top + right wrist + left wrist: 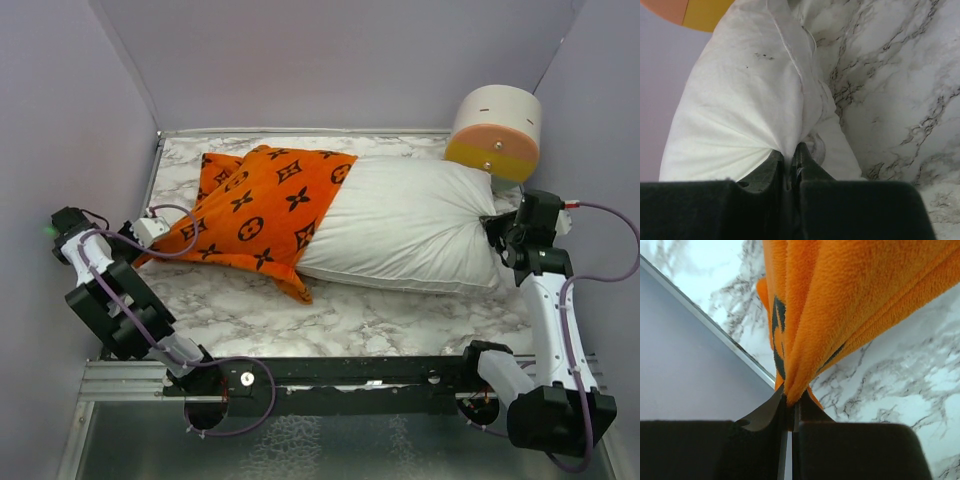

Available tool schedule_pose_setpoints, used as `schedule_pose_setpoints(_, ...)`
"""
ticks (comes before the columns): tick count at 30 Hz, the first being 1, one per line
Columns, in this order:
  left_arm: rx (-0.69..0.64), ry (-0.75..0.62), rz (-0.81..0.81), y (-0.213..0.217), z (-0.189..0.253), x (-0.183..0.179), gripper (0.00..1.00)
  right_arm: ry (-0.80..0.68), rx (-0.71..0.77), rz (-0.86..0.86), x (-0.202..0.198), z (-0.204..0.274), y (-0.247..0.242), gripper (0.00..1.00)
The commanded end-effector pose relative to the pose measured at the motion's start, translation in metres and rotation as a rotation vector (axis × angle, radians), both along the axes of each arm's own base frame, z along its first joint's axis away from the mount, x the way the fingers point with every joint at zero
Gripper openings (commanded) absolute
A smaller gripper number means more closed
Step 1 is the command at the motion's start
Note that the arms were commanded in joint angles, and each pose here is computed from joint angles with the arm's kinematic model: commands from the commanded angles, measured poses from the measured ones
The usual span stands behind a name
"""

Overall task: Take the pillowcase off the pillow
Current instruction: Remove the pillow from the pillowcase.

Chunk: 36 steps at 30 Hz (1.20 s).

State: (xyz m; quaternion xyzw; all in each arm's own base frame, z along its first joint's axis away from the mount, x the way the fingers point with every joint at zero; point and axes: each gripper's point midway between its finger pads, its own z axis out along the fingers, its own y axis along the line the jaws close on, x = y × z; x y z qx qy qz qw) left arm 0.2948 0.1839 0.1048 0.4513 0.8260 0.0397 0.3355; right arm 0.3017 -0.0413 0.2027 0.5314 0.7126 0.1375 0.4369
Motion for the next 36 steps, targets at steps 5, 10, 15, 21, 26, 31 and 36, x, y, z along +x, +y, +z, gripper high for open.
schedule_pose_setpoints(5,0.346,-0.002,0.076,0.1,0.029,-0.021,0.3,-0.126,-0.251,-0.282,0.003,0.055,-0.085,0.01)
schedule_pose_setpoints(10,-0.116,0.003,-0.095,-0.031,0.109,-0.015,0.99,-0.183,-0.262,-0.154,0.017,0.057,-0.069,0.01)
schedule_pose_setpoints(15,-0.245,-0.032,-0.2,-0.118,0.153,0.026,0.99,-0.315,-0.271,0.038,0.04,0.075,-0.042,0.01)
schedule_pose_setpoints(21,-0.258,-0.05,-0.242,-0.188,0.13,0.097,0.99,-0.345,-0.361,0.212,0.056,0.084,-0.019,0.03)
schedule_pose_setpoints(26,-0.271,-0.034,-0.325,-0.225,0.113,0.156,0.99,-0.323,-0.37,0.238,0.053,0.073,-0.014,0.02)
schedule_pose_setpoints(31,-0.268,0.113,-0.49,-0.252,0.069,0.178,0.99,-0.324,-0.358,0.282,0.044,0.064,-0.004,0.01)
schedule_pose_setpoints(36,-0.285,0.245,-0.592,-0.275,0.032,0.188,0.99,-0.312,-0.276,0.317,0.029,0.038,0.013,0.01)
